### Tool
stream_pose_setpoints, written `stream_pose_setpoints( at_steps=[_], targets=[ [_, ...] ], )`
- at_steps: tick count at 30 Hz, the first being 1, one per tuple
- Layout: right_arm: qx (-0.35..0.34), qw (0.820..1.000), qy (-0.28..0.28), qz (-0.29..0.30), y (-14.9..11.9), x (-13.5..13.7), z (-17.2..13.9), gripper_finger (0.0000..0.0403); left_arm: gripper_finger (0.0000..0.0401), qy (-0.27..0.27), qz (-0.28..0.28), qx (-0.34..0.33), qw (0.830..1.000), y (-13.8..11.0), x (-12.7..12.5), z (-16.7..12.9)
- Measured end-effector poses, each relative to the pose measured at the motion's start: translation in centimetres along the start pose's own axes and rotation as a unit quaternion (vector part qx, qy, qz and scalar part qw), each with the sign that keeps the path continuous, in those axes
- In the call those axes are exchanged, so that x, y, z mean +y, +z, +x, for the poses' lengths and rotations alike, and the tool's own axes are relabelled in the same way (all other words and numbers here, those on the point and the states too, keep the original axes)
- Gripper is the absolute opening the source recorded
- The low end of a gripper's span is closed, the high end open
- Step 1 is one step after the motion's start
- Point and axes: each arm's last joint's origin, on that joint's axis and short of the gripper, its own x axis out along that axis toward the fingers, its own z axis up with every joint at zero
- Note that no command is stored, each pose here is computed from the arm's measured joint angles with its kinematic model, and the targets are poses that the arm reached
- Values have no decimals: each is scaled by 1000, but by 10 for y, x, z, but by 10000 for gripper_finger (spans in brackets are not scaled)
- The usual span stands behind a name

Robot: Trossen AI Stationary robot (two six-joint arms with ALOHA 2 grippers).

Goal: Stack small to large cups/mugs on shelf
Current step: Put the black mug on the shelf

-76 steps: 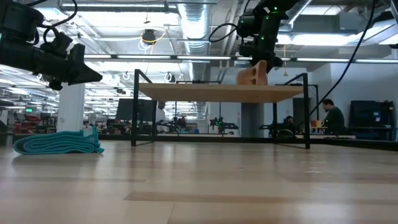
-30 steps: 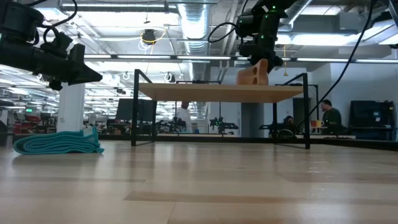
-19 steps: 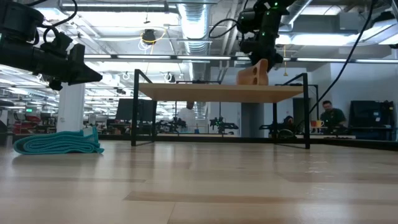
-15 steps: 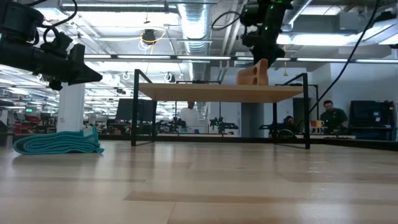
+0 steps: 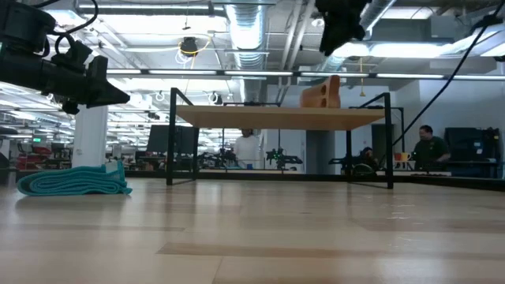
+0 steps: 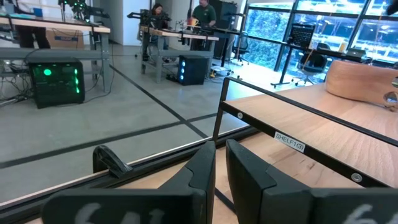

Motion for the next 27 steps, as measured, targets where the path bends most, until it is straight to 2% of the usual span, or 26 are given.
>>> stream_pose_setpoints(
  at_steps=[10, 17, 23, 27],
  targets=[
    [-19, 993, 74, -86, -5, 54, -17, 167, 30, 0, -37, 0, 999, 0, 0, 0],
    [15, 986, 107, -125, -9, 92, -6, 166, 30, 0, -39, 0, 999, 0, 0, 0],
    [40, 980, 128, -148, -32, 118, 11, 158, 30, 0, -39, 0, 999, 0, 0, 0],
    [28, 978, 140, -149, -55, 124, 15, 155, 30, -1, -41, 0, 999, 0, 0, 0]
  ],
)
